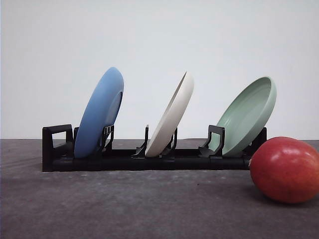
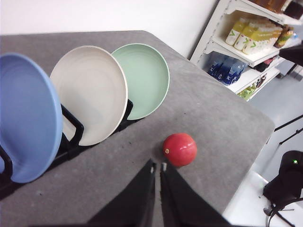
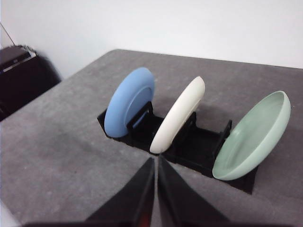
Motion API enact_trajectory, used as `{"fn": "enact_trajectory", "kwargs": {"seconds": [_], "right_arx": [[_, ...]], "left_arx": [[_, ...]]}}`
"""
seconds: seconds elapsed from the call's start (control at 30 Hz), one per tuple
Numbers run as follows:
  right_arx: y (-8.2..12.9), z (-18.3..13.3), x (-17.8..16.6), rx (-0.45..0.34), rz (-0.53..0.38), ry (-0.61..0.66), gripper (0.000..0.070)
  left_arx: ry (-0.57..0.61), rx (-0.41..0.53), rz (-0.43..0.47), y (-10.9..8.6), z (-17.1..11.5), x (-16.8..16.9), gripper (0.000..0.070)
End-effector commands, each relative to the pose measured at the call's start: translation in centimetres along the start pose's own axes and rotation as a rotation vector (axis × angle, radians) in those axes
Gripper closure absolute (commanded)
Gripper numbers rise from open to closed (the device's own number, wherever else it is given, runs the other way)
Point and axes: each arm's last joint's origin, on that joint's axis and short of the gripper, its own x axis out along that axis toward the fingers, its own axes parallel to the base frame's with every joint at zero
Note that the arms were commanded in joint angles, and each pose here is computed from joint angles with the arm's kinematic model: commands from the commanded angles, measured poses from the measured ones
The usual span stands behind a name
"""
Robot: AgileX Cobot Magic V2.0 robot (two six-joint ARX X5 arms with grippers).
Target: Place pomegranate in white plate
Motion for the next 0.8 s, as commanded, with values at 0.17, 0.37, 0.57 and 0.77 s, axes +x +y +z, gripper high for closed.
{"fn": "enact_trajectory", "kwargs": {"seconds": [0.17,0.37,0.57,0.77], "right_arx": [[0.18,0.28,-0.22,-0.028,0.005,-0.004,0.0694],[0.18,0.26,-0.22,-0.024,0.004,-0.002,0.0686],[0.17,0.26,-0.22,-0.024,0.004,-0.002,0.0218],[0.18,0.26,-0.22,-0.024,0.004,-0.002,0.0099]], "left_arx": [[-0.017,0.066,-0.011,-0.33,0.49,-0.25,0.0696],[-0.017,0.066,-0.011,-0.33,0.49,-0.24,0.0648],[-0.016,0.066,-0.011,-0.33,0.49,-0.24,0.0251],[-0.014,0.068,-0.011,-0.35,0.49,-0.20,0.0134]]}}
